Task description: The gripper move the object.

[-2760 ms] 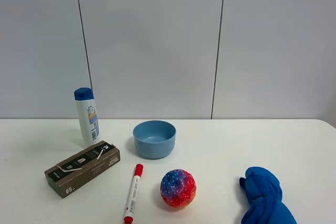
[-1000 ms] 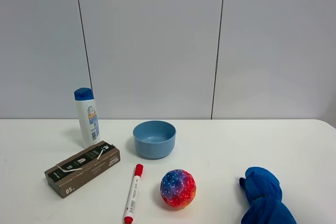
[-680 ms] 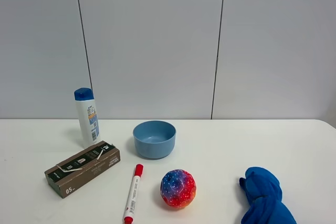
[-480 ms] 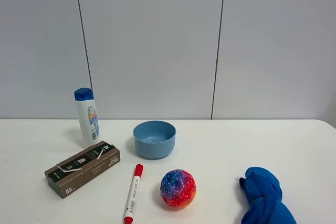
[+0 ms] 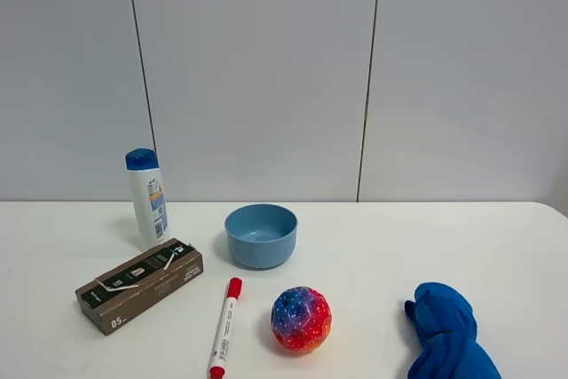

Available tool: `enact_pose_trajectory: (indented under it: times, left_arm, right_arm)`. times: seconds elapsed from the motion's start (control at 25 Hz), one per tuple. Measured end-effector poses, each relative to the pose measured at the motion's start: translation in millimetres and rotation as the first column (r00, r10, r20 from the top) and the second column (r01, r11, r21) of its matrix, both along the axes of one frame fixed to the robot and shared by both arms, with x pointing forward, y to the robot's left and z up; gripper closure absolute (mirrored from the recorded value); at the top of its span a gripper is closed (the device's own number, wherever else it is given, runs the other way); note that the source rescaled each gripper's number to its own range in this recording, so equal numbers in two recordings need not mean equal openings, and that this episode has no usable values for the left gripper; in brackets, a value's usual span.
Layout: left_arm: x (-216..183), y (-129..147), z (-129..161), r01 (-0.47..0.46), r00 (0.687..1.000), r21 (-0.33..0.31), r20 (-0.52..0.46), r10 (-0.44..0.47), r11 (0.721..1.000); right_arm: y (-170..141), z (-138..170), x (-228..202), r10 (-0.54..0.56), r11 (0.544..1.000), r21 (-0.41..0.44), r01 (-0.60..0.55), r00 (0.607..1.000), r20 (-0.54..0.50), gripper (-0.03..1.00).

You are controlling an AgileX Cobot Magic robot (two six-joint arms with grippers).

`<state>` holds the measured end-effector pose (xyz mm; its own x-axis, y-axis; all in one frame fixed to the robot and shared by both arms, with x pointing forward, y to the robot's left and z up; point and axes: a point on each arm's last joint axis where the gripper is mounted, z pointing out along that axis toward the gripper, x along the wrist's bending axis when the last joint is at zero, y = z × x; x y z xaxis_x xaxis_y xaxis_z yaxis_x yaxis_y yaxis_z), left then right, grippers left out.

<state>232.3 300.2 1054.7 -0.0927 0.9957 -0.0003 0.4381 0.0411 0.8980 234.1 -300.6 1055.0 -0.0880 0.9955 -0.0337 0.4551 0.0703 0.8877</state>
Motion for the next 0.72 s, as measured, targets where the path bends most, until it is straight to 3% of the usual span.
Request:
enact_pose_trajectory:
  times: [0.72]
  left_arm:
    - [0.0, 0.0, 0.0, 0.000, 1.000, 0.000, 0.000, 0.000, 1.000]
  right_arm:
    - [3.0, -4.8, 0.0, 0.017, 0.999, 0.037, -0.017, 1.000, -0.011, 0.18]
